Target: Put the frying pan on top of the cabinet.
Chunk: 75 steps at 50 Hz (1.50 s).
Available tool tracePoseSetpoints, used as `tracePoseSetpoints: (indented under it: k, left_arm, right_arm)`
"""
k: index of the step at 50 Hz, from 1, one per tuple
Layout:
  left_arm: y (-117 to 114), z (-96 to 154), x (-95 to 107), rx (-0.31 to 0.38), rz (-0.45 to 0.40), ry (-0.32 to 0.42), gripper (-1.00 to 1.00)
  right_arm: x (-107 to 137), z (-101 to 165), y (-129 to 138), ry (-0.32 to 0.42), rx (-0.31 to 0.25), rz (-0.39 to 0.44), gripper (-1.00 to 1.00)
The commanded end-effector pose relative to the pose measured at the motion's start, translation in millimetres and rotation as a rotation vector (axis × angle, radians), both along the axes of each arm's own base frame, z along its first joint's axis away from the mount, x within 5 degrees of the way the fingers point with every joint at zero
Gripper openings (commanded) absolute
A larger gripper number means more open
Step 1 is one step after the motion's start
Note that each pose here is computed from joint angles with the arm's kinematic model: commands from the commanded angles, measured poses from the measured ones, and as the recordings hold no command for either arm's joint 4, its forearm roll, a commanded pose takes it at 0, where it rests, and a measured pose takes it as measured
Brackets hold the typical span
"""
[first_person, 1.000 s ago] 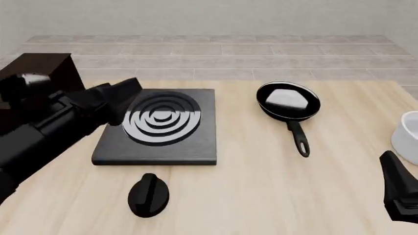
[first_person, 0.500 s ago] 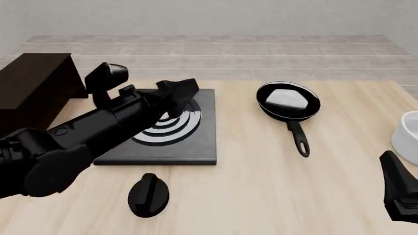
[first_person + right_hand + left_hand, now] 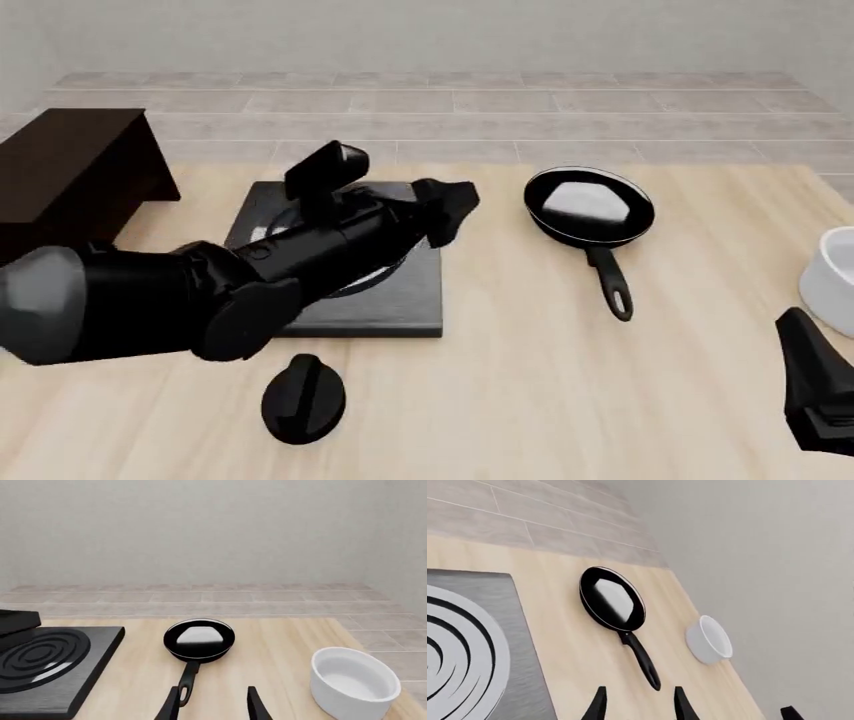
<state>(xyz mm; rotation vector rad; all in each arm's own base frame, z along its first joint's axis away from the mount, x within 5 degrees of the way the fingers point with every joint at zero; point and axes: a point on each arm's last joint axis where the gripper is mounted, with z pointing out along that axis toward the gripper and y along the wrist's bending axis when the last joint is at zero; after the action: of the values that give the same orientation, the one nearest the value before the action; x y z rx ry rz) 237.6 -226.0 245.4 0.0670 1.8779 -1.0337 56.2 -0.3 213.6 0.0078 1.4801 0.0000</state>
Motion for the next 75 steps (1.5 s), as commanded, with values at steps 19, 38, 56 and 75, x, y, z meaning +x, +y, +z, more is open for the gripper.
tracePoseSetpoints:
  k: [19,38,56,75]
  left_arm:
    - [-57.9,-32.8,19.2,0.009,-0.057,0.117,1.00]
    - [-73.0,-62.6,44.8,0.040,-0.030,0.166,1.00]
    - [-89.9,-77.5,58.5,0.054,-0.033,0.176,1.00]
    - [-113.0,-78.2,56.9,0.046,-0.071,0.169,1.00]
  right_arm:
    - [0.0,-0.1,0.1,0.001,0.002,0.003,1.00]
    - [0.0,-0.1,-0.1,0.000,0.011,-0.001,1.00]
    - [0.0,-0.2,-0.3,0.003,0.015,-0.004,1.00]
    - [0.1,-0.6,-0.2,0.007,0.016,-0.001,1.00]
